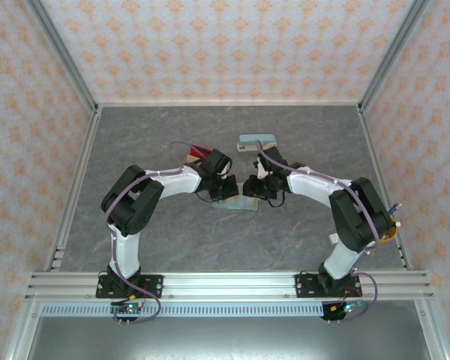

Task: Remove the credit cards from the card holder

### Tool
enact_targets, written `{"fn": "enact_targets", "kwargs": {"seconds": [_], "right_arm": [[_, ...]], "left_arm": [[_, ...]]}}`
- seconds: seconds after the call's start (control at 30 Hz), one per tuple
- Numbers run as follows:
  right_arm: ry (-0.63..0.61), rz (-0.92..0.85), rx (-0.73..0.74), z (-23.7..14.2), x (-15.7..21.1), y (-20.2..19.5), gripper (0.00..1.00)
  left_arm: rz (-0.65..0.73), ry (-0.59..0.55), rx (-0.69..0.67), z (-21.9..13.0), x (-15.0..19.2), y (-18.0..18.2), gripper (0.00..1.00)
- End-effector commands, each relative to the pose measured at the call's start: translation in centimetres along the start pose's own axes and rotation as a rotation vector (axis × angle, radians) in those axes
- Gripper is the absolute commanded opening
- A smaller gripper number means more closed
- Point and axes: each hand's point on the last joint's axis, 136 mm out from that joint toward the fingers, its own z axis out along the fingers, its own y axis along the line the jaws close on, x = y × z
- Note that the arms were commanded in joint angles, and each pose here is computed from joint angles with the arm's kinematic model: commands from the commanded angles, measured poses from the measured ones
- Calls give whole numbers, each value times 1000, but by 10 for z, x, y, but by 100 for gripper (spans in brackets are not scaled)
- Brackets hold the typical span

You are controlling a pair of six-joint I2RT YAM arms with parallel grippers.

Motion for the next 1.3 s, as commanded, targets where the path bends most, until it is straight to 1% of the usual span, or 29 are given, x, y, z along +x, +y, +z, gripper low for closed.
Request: {"fn": "enact_targets", "kwargs": {"seconds": [0.0,0.27,0.33,0.4,0.47,0.53,0.63,0.77,0.87,1.03,1.27], "right_arm": [[42,-1,12,5,5,4,32],[83,13,57,26,5,-3,30],[86,21,92,29,5,-11,29],[88,25,125,31,6,-18,27],[92,27,140,33,7,-22,27],[92,25,145,33,8,-23,27],[86,20,142,32,7,-22,27],[67,8,112,27,4,-15,28],[24,-10,83,17,0,-7,29],[-13,-21,65,4,-4,-1,30],[-55,-28,47,-10,-6,5,31]], "left_arm": [[-47,30,-78,5,12,28,7],[-29,8,-17,-11,6,9,2],[-32,-25,16,-24,0,0,2],[-68,-58,68,-31,-8,-4,2],[-90,-80,73,-37,-13,-1,3],[-93,-101,50,-42,-16,6,5],[-88,-97,9,-42,-14,14,15],[-90,-62,35,-34,-10,11,28],[-89,-49,50,-30,-9,7,34],[-94,-32,44,-23,-9,7,38],[-91,-10,45,-17,-6,5,40]]}}
